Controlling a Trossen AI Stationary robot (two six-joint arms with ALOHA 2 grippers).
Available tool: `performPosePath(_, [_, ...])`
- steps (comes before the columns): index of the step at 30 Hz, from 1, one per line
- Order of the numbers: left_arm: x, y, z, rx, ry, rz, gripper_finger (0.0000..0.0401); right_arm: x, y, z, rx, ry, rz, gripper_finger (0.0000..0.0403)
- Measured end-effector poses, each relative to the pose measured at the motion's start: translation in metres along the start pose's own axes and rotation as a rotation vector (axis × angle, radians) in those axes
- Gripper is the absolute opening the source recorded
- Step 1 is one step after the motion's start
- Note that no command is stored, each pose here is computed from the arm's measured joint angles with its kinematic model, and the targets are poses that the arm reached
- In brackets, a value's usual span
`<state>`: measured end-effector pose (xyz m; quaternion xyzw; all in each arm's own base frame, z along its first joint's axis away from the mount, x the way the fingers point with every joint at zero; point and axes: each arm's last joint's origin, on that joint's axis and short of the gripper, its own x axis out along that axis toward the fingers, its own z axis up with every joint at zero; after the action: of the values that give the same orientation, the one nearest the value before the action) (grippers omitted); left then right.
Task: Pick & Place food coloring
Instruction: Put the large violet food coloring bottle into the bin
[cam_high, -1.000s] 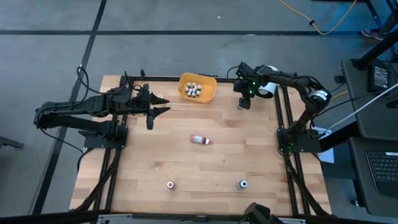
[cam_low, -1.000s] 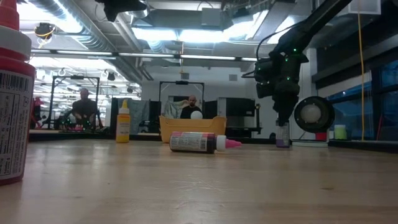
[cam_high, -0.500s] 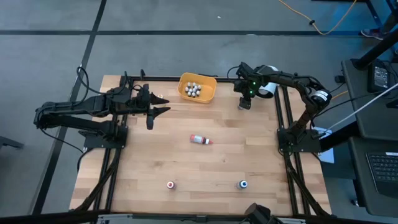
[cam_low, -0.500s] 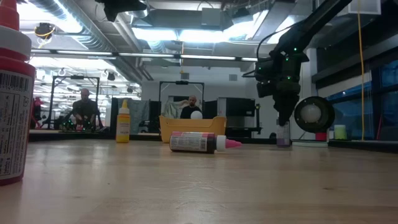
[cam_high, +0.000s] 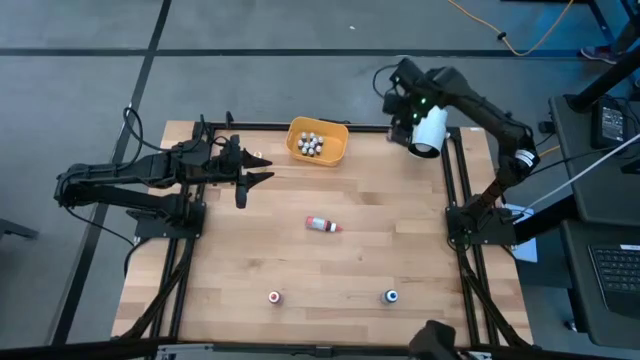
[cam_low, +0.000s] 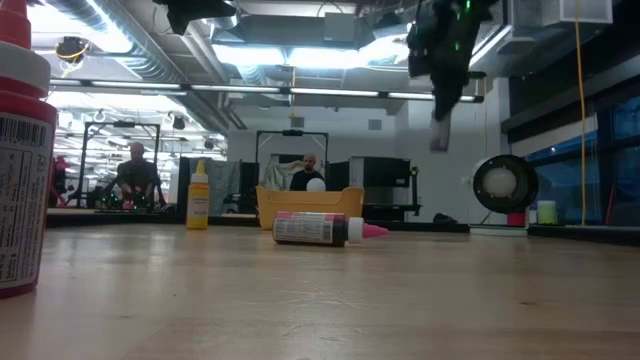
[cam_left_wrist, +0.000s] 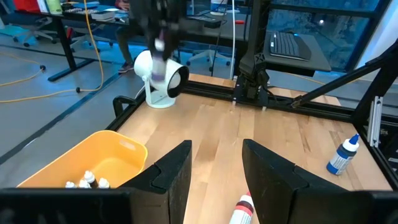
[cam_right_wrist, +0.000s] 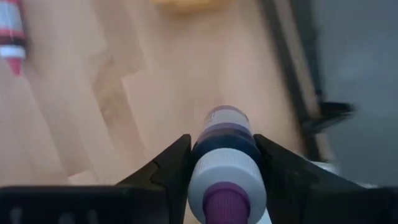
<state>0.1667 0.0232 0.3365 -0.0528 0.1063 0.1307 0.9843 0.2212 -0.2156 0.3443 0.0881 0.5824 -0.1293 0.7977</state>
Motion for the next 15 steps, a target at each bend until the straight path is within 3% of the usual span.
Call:
performPosePath(7, [0.0,0.0,0.0,0.0,0.0,0.0,0.0139,-0.046,0.003,0.012,-0.021,-0.121,-0.072,0.0151])
performPosePath(15, [0.0,0.0,0.0,0.0,0.0,0.0,0.0139,-0.038,0.011,0.025,-0.059,-0.126,-0.088,0.0157])
